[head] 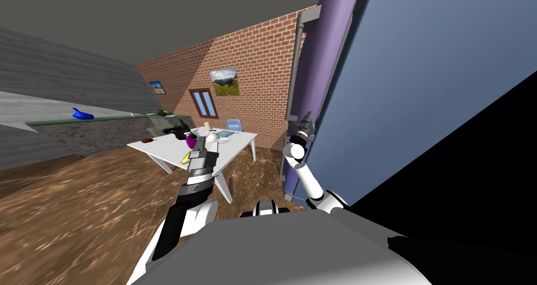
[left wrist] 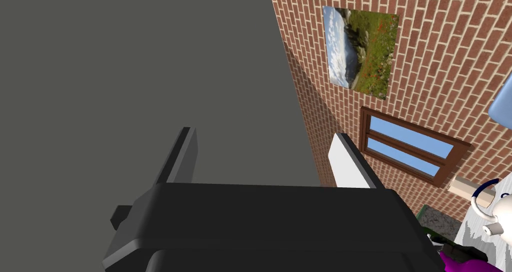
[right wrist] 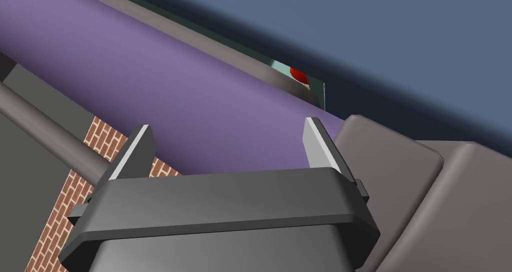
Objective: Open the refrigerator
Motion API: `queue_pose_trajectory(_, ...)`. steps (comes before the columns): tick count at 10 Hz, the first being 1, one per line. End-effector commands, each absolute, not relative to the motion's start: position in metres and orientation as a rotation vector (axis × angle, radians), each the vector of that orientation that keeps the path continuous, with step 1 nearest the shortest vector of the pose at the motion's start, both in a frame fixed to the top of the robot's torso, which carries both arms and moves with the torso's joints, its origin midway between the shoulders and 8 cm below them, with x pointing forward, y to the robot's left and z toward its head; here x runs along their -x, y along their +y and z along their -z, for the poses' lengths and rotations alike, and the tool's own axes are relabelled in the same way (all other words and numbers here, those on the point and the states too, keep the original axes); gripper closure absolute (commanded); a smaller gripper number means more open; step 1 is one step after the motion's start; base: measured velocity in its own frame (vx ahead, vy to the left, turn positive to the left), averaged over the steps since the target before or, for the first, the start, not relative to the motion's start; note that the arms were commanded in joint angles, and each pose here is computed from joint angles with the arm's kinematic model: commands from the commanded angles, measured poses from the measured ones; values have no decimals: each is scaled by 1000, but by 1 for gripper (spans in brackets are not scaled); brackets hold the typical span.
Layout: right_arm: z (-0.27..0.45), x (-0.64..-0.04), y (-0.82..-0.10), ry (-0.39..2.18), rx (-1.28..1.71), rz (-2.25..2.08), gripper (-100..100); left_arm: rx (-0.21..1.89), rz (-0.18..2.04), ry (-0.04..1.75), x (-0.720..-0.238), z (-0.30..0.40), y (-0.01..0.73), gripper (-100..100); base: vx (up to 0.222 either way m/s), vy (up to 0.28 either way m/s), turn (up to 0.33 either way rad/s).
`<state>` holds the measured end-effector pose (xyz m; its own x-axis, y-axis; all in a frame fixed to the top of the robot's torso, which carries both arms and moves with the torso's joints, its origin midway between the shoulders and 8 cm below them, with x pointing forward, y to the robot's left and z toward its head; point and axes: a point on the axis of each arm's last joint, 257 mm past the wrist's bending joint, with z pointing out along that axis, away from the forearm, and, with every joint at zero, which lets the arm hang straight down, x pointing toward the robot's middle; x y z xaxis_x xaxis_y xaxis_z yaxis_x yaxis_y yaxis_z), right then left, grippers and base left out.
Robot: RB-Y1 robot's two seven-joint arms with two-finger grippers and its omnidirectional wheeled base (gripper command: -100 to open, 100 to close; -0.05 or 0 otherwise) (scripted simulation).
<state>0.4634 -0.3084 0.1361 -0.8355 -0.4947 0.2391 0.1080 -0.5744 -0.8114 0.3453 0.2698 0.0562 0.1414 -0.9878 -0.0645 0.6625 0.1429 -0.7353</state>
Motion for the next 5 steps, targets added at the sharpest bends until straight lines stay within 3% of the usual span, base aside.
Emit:
queue_pose_trajectory(1,-136,-479,-297,1240,646,2320,-100,634,1313,637,-345,-56,270,0,2,-24,88)
queue_pose_trajectory(5,-129,-495,-279,1293,659,2181,-100,634,1313,637,-345,-56,270,0,-2,-42,107)
